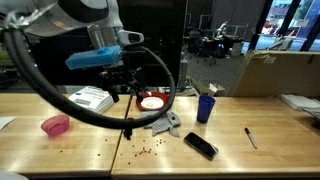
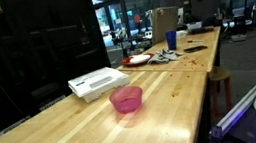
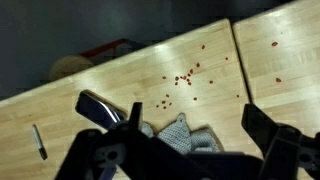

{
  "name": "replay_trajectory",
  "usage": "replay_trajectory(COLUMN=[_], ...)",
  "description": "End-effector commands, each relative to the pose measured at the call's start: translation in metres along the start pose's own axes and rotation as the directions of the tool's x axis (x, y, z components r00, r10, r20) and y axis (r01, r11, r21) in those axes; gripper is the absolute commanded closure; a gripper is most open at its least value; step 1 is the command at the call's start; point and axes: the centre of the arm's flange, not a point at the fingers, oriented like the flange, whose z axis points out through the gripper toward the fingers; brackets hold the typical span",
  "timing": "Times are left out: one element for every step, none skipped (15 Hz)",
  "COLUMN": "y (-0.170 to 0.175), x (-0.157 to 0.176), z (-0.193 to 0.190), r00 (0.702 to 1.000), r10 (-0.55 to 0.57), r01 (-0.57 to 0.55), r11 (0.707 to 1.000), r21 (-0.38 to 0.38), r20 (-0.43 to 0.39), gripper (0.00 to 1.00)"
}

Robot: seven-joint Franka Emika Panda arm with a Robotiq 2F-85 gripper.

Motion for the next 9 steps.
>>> replay_trajectory(y=[0.0000, 0.0001, 0.0001, 0.0001, 0.0001, 0.0001, 0.0001, -0.0032, -0.0058], x=[0.0000, -0.0001, -0.0002, -0.0002, -0.0002, -0.0002, -0.0002, -0.0025, -0.0031], z=[-0.0003, -0.0006, -0.0007, -0.0007, -0.0008, -0.0008, -0.0008, 0.0003, 0.0013], r00=[1.000, 1.000, 1.000, 1.000, 1.000, 1.000, 1.000, 1.000, 0.999], r10=[0.000, 0.000, 0.000, 0.000, 0.000, 0.000, 0.000, -0.019, -0.028], r01=[0.000, 0.000, 0.000, 0.000, 0.000, 0.000, 0.000, 0.018, 0.027], r11=[1.000, 1.000, 1.000, 1.000, 1.000, 1.000, 1.000, 1.000, 0.999], r21=[0.000, 0.000, 0.000, 0.000, 0.000, 0.000, 0.000, -0.024, -0.034], r20=[-0.001, -0.002, -0.003, -0.003, -0.003, -0.003, -0.003, -0.025, -0.024], gripper=[0.00, 0.00, 0.00, 0.00, 0.00, 0.00, 0.00, 0.00, 0.00])
